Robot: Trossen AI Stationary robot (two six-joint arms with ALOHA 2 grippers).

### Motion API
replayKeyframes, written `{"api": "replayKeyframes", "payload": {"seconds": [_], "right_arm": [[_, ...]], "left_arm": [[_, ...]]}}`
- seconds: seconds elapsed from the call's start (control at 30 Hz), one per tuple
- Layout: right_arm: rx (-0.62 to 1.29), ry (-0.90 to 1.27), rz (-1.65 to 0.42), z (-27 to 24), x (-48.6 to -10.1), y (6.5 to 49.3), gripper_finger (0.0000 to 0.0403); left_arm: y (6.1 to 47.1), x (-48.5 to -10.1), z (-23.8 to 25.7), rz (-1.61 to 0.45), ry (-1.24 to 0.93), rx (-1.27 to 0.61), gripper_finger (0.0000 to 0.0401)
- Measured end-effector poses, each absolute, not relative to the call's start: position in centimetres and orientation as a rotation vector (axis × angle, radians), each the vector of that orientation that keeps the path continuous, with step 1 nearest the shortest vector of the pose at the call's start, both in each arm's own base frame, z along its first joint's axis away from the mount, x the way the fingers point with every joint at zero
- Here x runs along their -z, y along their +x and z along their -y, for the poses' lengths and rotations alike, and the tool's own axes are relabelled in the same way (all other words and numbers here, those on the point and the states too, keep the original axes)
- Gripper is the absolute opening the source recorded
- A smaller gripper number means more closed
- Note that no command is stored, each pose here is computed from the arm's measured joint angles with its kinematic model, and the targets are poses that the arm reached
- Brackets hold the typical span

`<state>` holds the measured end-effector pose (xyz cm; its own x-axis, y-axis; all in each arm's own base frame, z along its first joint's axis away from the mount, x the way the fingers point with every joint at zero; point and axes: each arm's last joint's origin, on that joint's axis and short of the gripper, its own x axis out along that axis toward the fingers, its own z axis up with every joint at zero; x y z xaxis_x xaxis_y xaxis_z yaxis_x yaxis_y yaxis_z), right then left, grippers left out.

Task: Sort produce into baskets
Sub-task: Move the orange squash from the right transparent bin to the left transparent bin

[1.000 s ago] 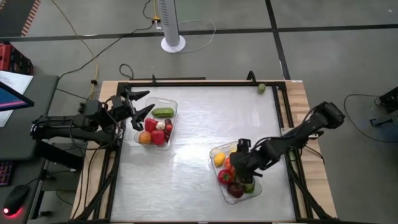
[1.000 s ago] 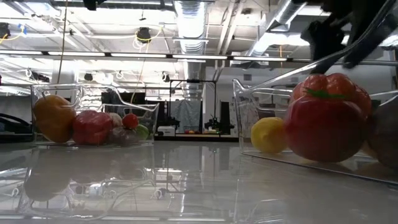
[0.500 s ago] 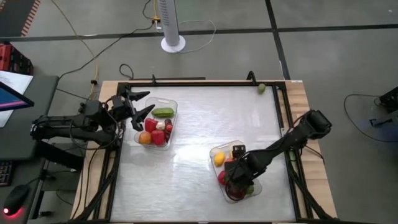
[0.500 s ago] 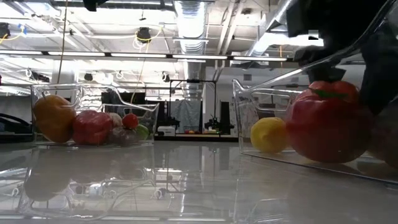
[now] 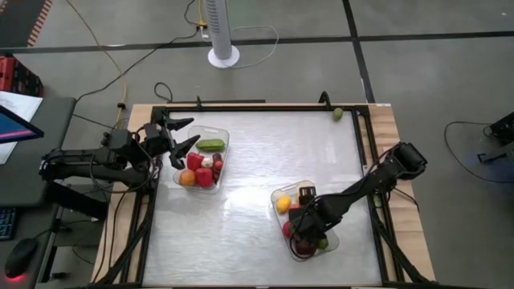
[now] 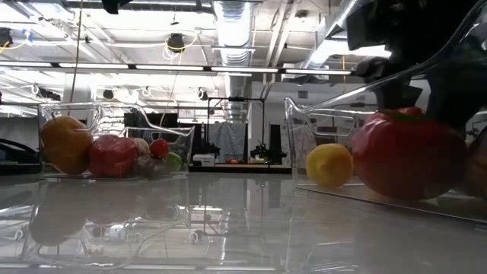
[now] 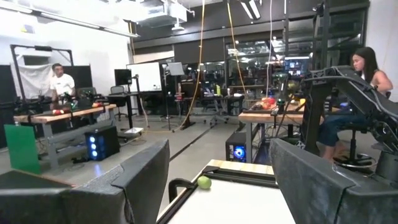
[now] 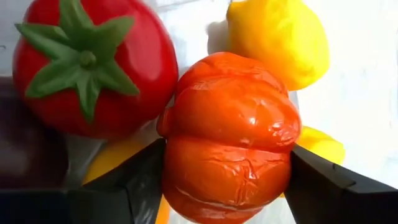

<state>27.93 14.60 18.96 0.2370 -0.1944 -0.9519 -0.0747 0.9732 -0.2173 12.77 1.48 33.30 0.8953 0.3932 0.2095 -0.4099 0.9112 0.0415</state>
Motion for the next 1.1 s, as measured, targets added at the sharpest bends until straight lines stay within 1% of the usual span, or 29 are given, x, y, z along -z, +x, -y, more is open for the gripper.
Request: {"api": "replayKeyframes", "payload": {"seconds": [0.2,0.37,0.5,0.63,0.77,0.87,1.0,1.1], "right_arm": [[0.093,-0.239,-1.346,-14.3,-19.4,28.1,0.0297],[0.107,-0.272,-1.325,-14.6,-22.7,28.9,0.0297],[0.089,-0.359,-1.155,-14.8,-25.6,30.7,0.0297],[0.007,-0.392,-0.918,-14.6,-27.4,33.5,0.0297],[-0.015,-0.444,-0.702,-13.4,-28.9,36.0,0.0297],[-0.016,-0.430,-0.561,-11.6,-30.0,37.7,0.0297],[-0.069,-0.341,-0.444,-7.9,-30.4,39.4,0.0297],[-0.026,-0.291,-0.368,-5.1,-29.8,41.2,0.0297]], "left_arm": [[12.8,-33.3,-1.5,0.199,0.085,-0.417,0.0265],[12.7,-33.4,-1.5,0.205,0.084,-0.417,0.0265],[12.7,-33.4,-1.5,0.208,0.088,-0.417,0.0265],[12.7,-33.4,-1.5,0.210,0.083,-0.416,0.0265],[12.7,-33.4,-1.5,0.210,0.084,-0.416,0.0265],[12.8,-33.4,-1.5,0.205,0.085,-0.416,0.0265],[12.8,-33.3,-1.5,0.202,0.095,-0.416,0.0265],[12.8,-33.3,-1.5,0.200,0.104,-0.417,0.0265]]}}
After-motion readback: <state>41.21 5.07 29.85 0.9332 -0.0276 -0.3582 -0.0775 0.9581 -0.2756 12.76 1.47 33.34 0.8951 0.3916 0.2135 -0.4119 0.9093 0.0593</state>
